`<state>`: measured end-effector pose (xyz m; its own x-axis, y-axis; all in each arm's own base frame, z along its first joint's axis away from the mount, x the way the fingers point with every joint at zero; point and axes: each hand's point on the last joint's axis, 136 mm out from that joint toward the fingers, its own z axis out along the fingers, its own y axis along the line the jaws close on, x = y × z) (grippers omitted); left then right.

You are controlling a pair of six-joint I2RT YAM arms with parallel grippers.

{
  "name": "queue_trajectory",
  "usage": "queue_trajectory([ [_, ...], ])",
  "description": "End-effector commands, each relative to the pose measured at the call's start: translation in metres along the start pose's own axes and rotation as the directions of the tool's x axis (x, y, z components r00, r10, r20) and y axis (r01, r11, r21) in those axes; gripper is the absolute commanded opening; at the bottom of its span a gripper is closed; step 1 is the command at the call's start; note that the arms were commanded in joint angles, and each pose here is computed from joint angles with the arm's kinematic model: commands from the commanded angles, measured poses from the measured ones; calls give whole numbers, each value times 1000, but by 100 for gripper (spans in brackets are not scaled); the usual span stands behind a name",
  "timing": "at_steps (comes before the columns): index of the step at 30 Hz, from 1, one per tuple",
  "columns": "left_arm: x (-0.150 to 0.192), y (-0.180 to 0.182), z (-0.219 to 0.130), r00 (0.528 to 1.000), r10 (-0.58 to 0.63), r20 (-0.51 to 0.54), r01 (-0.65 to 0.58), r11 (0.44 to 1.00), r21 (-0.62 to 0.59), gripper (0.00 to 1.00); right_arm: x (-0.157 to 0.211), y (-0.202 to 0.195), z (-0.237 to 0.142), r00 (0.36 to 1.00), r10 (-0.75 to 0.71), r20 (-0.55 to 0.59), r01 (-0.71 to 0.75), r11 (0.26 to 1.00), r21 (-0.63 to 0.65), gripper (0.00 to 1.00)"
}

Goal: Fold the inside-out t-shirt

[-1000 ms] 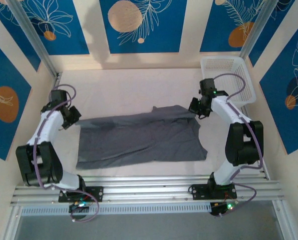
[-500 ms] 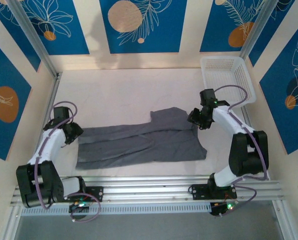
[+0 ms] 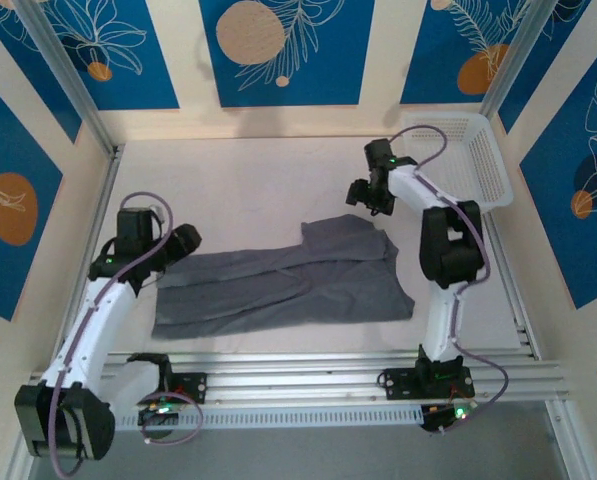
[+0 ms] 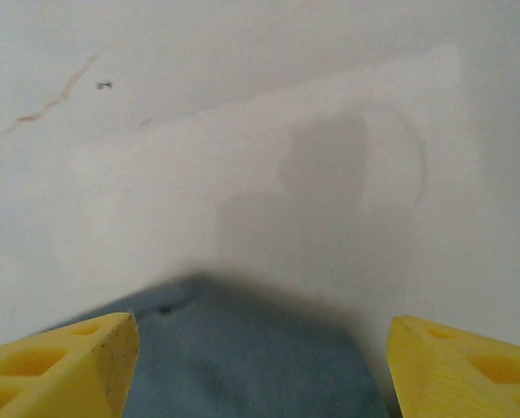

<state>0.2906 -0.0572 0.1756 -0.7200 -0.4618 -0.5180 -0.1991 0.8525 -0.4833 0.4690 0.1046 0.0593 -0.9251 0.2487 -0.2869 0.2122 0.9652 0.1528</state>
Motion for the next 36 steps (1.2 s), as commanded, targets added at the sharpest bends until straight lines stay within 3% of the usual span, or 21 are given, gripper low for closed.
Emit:
queue_trajectory([
  [1, 23, -5, -1, 996, 62, -63, -61, 998, 17, 74, 11, -1, 12, 995, -48, -88, 54, 996, 66, 72],
  [9, 31, 10, 7, 997, 47, -68, -51, 997, -49, 74, 34, 9, 23, 986, -53, -155, 62, 997, 51, 44],
  [13, 26, 10, 7, 997, 50, -67, -54, 997, -62, 74, 33, 12, 14, 985, -61, -158, 66, 997, 27, 0],
  [21, 23, 3, 6, 997, 55, -58, -57, 998, -31, 74, 19, 29, -91, 997, -47, 68, 59, 981, -183, 0],
  [24, 23, 3, 8, 997, 52, -60, -54, 998, -31, 74, 48, 25, -125, 992, -6, 128, 39, 967, -253, 0],
  [28, 25, 4, 13, 997, 48, -64, -50, 998, -30, 74, 128, -4, -132, 975, 102, 198, -34, 946, -322, 0],
  [29, 25, 5, 15, 997, 45, -67, -48, 998, -32, 73, 150, -12, -130, 970, 129, 204, -52, 937, -346, 1],
  [30, 25, 5, 16, 997, 45, -69, -47, 998, -31, 74, 166, -16, -129, 968, 152, 201, -66, 923, -378, 11],
  [32, 25, 5, 19, 996, 43, -74, -45, 999, -30, 74, 196, -21, -127, 968, 173, 182, -73, 888, -453, 42],
  [34, 24, 3, 21, 996, 46, -81, -49, 998, -28, 74, 205, -31, -137, 959, 187, 212, -71, 885, -460, 65],
  [36, 23, 3, 22, 995, 47, -87, -50, 998, -33, 74, 195, -34, -157, 939, 188, 288, -36, 887, -461, 75],
])
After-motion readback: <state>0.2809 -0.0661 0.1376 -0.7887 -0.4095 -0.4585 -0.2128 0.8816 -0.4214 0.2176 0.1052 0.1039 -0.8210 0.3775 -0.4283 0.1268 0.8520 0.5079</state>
